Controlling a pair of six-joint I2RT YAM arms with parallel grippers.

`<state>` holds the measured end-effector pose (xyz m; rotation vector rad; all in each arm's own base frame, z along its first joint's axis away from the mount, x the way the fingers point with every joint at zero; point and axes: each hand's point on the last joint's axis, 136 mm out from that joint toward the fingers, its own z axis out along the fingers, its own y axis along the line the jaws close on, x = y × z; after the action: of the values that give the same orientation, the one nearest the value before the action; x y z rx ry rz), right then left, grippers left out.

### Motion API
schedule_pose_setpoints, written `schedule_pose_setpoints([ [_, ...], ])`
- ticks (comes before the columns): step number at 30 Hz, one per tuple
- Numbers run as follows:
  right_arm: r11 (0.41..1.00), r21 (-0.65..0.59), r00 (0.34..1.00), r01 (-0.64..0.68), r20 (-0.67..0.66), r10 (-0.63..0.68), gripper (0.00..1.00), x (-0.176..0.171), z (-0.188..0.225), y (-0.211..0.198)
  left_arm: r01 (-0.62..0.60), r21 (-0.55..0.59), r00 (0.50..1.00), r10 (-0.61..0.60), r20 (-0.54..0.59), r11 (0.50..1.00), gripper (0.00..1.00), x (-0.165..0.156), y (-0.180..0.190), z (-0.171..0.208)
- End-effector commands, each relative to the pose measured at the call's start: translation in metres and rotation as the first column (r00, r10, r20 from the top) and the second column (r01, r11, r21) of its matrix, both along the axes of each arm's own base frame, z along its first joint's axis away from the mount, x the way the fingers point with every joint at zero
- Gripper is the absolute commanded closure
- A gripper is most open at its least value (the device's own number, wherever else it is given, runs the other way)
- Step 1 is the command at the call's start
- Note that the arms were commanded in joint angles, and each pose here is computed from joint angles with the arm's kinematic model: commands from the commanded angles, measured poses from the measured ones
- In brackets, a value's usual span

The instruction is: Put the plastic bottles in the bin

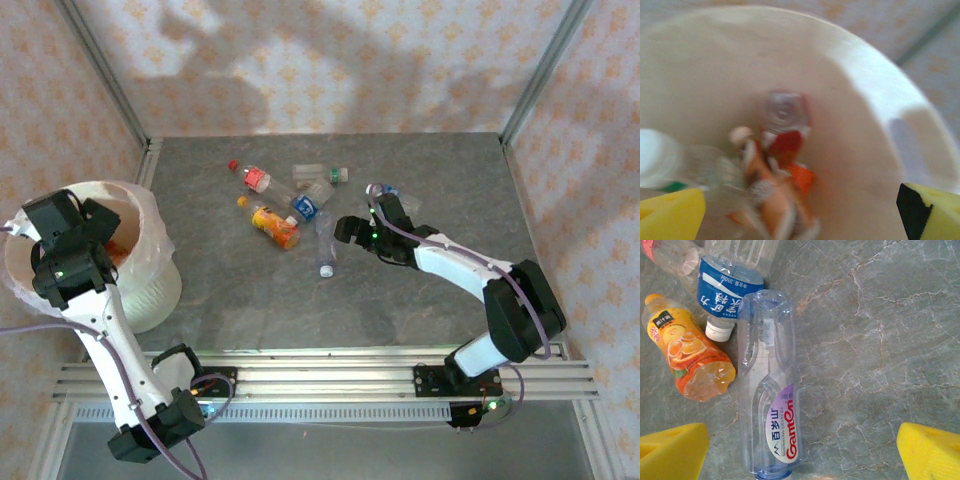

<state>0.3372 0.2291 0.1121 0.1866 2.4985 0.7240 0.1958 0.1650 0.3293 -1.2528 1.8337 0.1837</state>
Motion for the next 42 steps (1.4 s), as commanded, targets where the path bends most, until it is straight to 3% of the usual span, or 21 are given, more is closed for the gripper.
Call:
schedule_pose_setpoints([
  [1,1.0,-0.024,0.999,-0.001,0.049,0.002,0.04,0.001,0.001,0.002,0.265,-0.087,0.941,-0.239,0.238,0.96,0.0,0.04,-0.042,0.032],
  [5,0.987,-0.12,0.99,-0.108,0.077,0.118,0.03,-0.013,-0.006,0.016,0.421,-0.134,0.842,-0.332,0.425,0.897,0.0,0.058,-0.074,0.057],
  [12,0.958,-0.216,0.975,-0.188,0.078,0.209,0.04,-0.025,-0.022,0.042,0.587,-0.158,0.729,-0.433,0.53,0.794,0.0,0.077,-0.122,0.077],
  [17,0.943,-0.295,0.983,-0.153,0.056,0.177,0.07,-0.018,-0.044,0.054,0.682,-0.15,0.66,-0.513,0.548,0.716,0.0,0.093,-0.167,0.077],
  [20,0.931,-0.346,0.986,-0.121,0.068,0.153,0.28,-0.013,-0.056,0.058,0.722,-0.156,0.637,-0.561,0.528,0.674,0.0,0.103,-0.19,0.073],
  [27,0.926,-0.371,0.986,-0.074,0.11,0.123,0.51,-0.007,-0.059,0.052,0.82,-0.163,0.555,-0.692,0.462,0.549,0.0,0.126,-0.255,0.06],
  [31,0.92,-0.383,0.973,-0.089,0.163,0.162,0.58,-0.01,-0.035,0.046,0.853,-0.168,0.518,-0.766,0.381,0.493,0.0,0.137,-0.297,0.044],
  [37,0.948,-0.285,0.92,-0.141,0.316,0.232,0.59,-0.028,0.041,0.042,0.864,-0.173,0.502,-0.833,0.235,0.472,0.0,0.152,-0.341,0.013],
  [42,0.958,-0.142,0.843,-0.251,0.454,0.288,0.59,-0.053,0.101,0.049,0.911,-0.249,0.39,-0.883,0.262,0.329,0.0,0.162,-0.389,-0.005],
])
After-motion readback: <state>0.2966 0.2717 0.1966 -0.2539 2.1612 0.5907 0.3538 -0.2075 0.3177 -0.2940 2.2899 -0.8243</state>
